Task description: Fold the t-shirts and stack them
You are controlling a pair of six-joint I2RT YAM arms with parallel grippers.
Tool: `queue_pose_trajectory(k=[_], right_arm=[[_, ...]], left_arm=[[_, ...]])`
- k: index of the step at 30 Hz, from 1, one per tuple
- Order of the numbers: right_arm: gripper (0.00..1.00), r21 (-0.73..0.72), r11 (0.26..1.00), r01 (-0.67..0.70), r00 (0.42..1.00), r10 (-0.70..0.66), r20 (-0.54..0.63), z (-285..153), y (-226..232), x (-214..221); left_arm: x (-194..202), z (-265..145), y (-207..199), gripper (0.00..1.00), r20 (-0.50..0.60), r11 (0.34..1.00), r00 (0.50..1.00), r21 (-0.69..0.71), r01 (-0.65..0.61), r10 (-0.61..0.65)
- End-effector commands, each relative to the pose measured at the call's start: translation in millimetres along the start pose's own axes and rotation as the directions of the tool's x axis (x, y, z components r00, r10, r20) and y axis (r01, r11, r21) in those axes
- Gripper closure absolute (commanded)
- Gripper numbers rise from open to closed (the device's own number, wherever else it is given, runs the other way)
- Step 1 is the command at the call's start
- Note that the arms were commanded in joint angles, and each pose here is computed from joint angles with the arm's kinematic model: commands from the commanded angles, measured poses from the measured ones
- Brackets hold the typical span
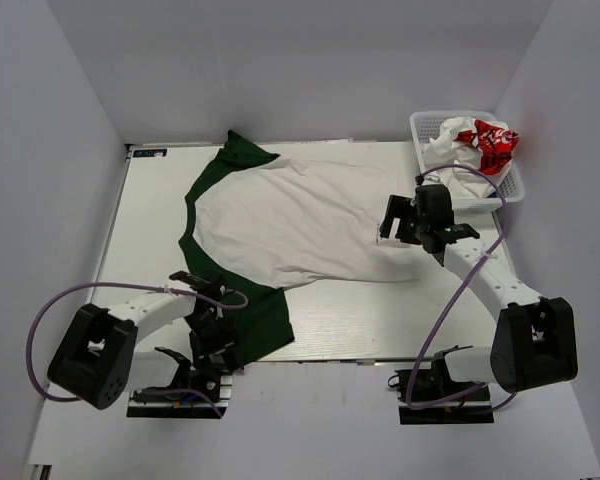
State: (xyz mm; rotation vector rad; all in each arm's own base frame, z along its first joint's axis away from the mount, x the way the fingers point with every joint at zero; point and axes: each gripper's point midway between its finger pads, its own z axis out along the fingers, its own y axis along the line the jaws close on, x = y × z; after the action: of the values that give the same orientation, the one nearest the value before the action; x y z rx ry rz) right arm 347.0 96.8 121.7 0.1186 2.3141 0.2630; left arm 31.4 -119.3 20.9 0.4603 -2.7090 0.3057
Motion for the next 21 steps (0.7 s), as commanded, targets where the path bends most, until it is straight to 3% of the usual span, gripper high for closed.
queue_pose_trajectory(k=[1,7,10,13,21], right_arm=[[0.1,0.019,1.0,-0.024,0.999,0.024,0.025,1,-4,-5],[0.1,0.064,0.997,-0.049,0.999,0.05,-0.011,0,-14,13],[0.1,0.077,0.995,-0.057,0.998,0.059,-0.028,-1,-19,21],[0.1,0.111,0.991,-0.073,0.995,0.08,-0.062,-4,-27,37],[0.1,0.203,0.966,-0.16,0.969,0.193,-0.155,-45,-48,91]], left_arm=[[-26,3,-21,0.34,0.089,0.998,0.995,0.04,-0.05,0.047],[-35,9,-28,0.53,0.08,0.997,0.994,0.011,-0.082,0.081],[-38,8,-36,0.68,0.077,0.994,0.992,0.017,-0.106,0.104],[-41,3,-44,1.0,0.079,0.992,0.989,0.016,-0.127,0.125],[-36,-20,-58,1.0,0.159,0.975,0.969,0.086,-0.205,0.19]])
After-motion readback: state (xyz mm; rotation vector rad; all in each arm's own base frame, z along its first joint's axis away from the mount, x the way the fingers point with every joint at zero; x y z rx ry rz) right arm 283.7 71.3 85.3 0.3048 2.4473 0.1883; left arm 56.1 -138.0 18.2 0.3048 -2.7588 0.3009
